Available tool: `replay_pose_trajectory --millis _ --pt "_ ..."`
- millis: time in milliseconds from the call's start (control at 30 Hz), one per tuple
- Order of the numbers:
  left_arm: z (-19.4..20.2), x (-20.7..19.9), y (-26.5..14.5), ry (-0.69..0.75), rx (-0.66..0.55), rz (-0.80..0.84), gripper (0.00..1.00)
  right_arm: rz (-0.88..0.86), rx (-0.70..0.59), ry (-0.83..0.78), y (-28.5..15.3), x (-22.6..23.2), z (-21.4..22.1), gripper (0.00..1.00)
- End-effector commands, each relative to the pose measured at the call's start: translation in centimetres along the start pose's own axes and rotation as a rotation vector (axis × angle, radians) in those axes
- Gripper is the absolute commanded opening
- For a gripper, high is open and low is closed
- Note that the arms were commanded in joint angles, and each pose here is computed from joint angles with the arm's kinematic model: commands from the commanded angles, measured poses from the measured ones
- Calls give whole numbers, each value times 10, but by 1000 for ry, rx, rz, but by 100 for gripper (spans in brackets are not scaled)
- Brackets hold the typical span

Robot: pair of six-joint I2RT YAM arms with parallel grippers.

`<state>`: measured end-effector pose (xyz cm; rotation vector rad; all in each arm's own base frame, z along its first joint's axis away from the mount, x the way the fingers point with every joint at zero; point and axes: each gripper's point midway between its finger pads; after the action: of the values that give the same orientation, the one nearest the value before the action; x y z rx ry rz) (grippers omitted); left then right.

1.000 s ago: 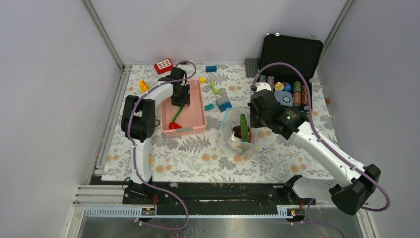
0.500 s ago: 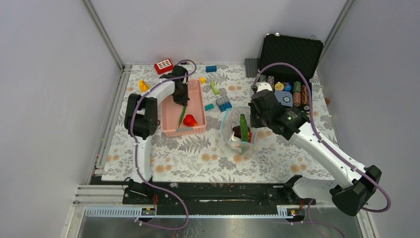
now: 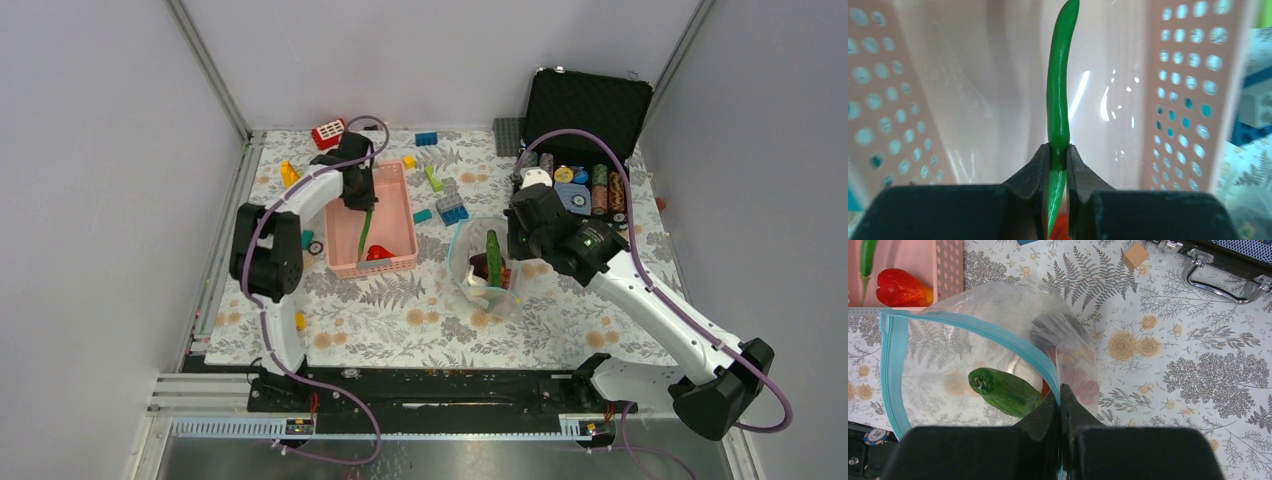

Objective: Place the food in the zip-top bag and seal the zipper
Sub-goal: Pick up the fake vegetable from the bin.

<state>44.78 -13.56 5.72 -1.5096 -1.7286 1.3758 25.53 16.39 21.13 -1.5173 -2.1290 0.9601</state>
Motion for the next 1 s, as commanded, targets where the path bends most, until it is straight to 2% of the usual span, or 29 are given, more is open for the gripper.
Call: replay_pose_trajectory --millis 0,333,567,733,967 --pt "-37 -21 -63 -51 -215 105 0 6 -45 28 -6 -4 -7 0" --pt "-41 -51 -152 -89 -384 331 0 -11 -54 51 -7 -1 -8 0" --pt "0 -123 -263 -14 -533 771 0 -39 -46 80 -10 4 -7 0" --pt "43 -157 -342 10 -614 1094 0 -33 -35 89 -8 4 -3 0" --pt "85 -178 -400 0 -686 1370 0 -62 -49 108 -7 10 -3 0"
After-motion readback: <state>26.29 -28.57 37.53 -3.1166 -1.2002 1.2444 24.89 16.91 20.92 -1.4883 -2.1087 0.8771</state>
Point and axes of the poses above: each gripper's point midway between its finger pads, its own y axis out along the fingers, its own x axis along the line the jaws close on, z = x × y, and after that the axes turned 15 degrees about -y, right-handed
